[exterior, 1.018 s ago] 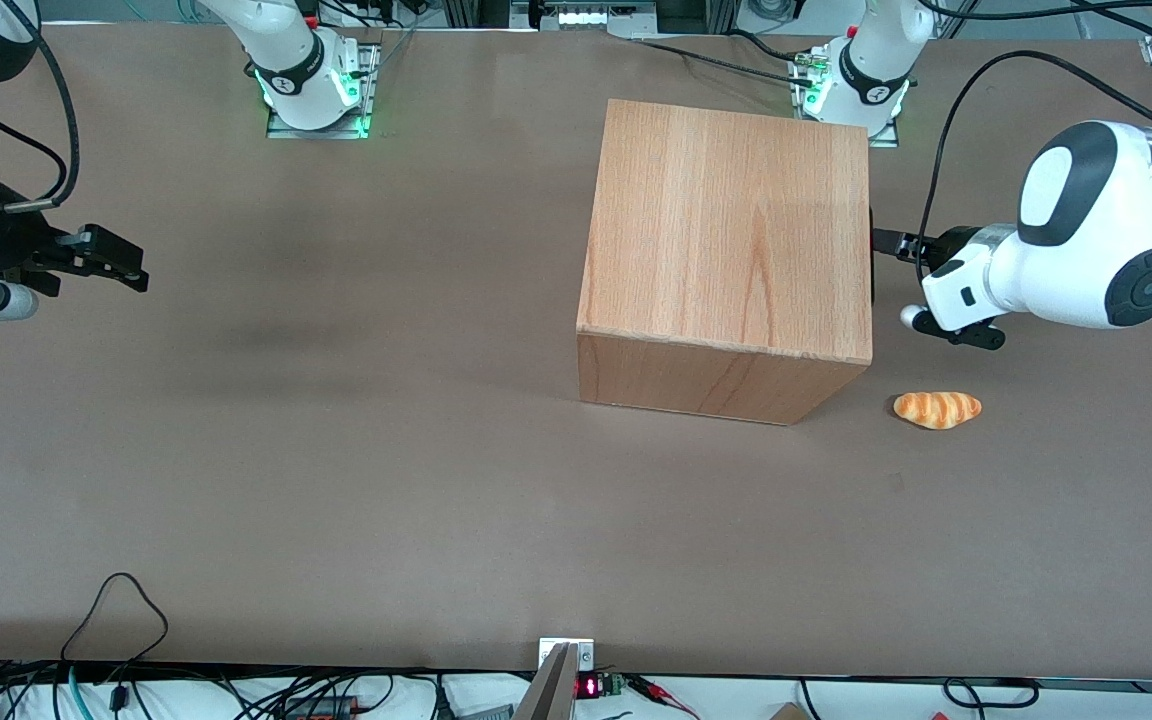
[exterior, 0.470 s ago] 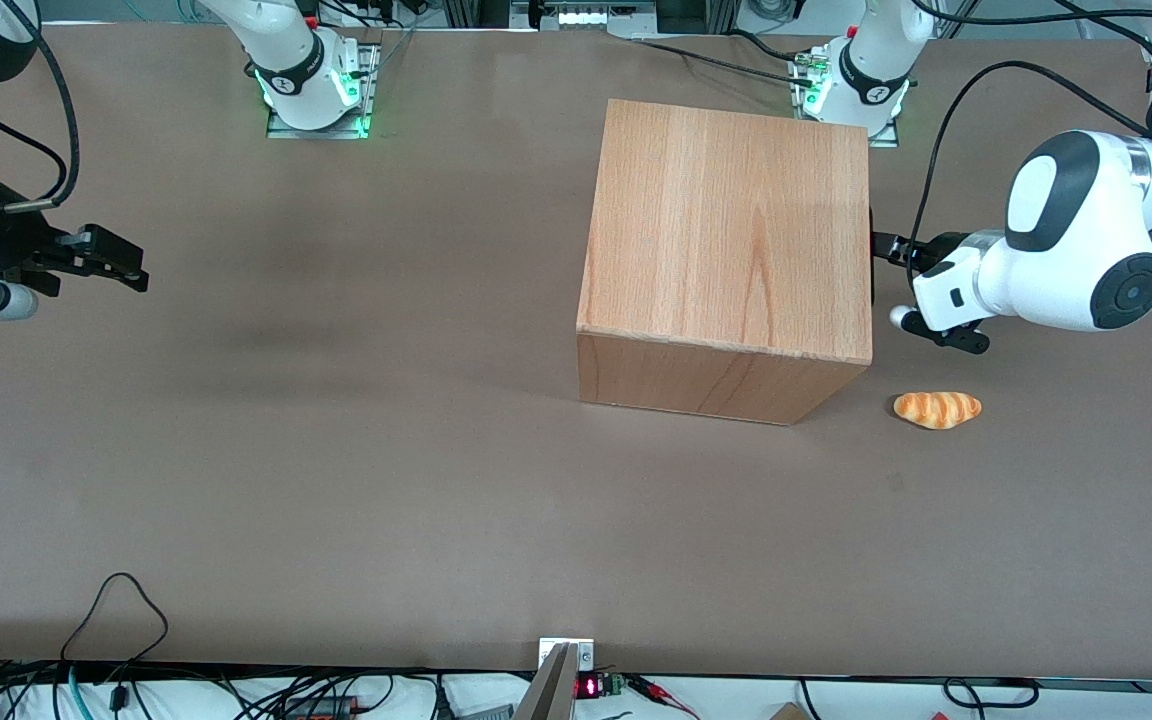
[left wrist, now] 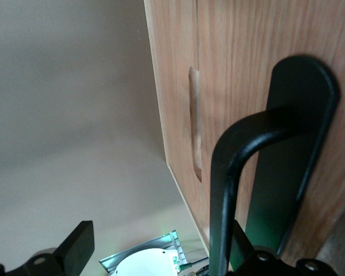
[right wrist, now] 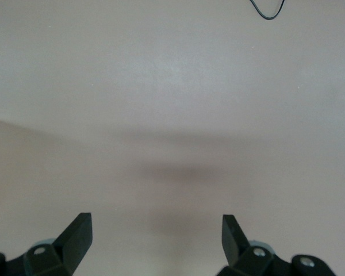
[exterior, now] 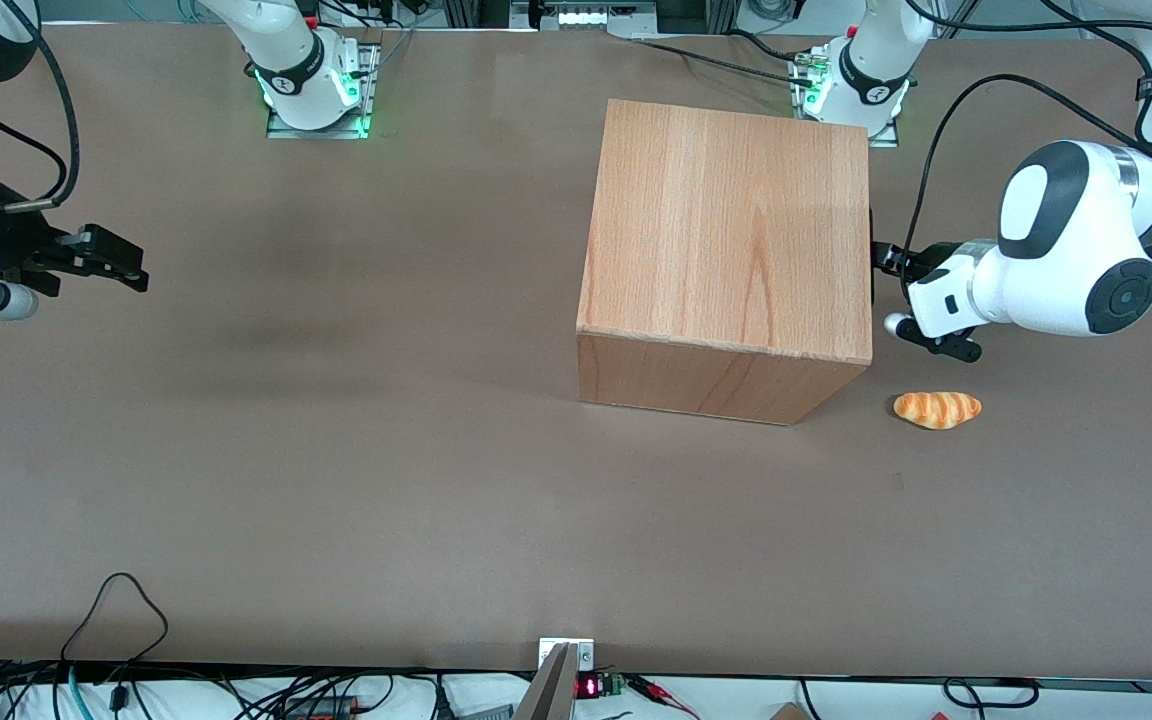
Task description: Open top drawer with left arm
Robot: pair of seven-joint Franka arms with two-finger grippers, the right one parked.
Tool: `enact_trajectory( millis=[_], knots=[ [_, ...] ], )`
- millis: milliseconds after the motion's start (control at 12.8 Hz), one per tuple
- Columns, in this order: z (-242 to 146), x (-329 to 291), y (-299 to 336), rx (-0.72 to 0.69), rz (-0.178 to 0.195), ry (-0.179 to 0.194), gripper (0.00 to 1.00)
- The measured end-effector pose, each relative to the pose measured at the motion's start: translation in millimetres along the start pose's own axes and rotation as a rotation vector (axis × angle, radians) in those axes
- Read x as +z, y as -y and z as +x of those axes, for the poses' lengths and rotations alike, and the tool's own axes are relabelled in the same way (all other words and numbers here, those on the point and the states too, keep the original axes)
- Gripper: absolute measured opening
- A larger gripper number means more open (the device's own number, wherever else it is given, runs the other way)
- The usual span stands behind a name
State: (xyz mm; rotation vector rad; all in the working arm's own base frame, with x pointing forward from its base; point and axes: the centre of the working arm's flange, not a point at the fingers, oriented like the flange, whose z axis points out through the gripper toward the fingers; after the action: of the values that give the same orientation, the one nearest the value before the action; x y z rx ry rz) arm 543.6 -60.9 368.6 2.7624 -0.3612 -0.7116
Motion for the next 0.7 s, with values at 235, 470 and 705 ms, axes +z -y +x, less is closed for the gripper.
enact_trajectory(
  millis=[235, 470, 705],
  knots=[
    [2.1, -1.2, 2.2, 0.002, 0.002, -0.017, 1.0],
    [2.7, -2.0, 3.2, 0.003, 0.003, -0.024, 1.0],
    [2.2, -2.4, 6.5, -0.003, 0.0, -0.026, 1.0]
  ],
)
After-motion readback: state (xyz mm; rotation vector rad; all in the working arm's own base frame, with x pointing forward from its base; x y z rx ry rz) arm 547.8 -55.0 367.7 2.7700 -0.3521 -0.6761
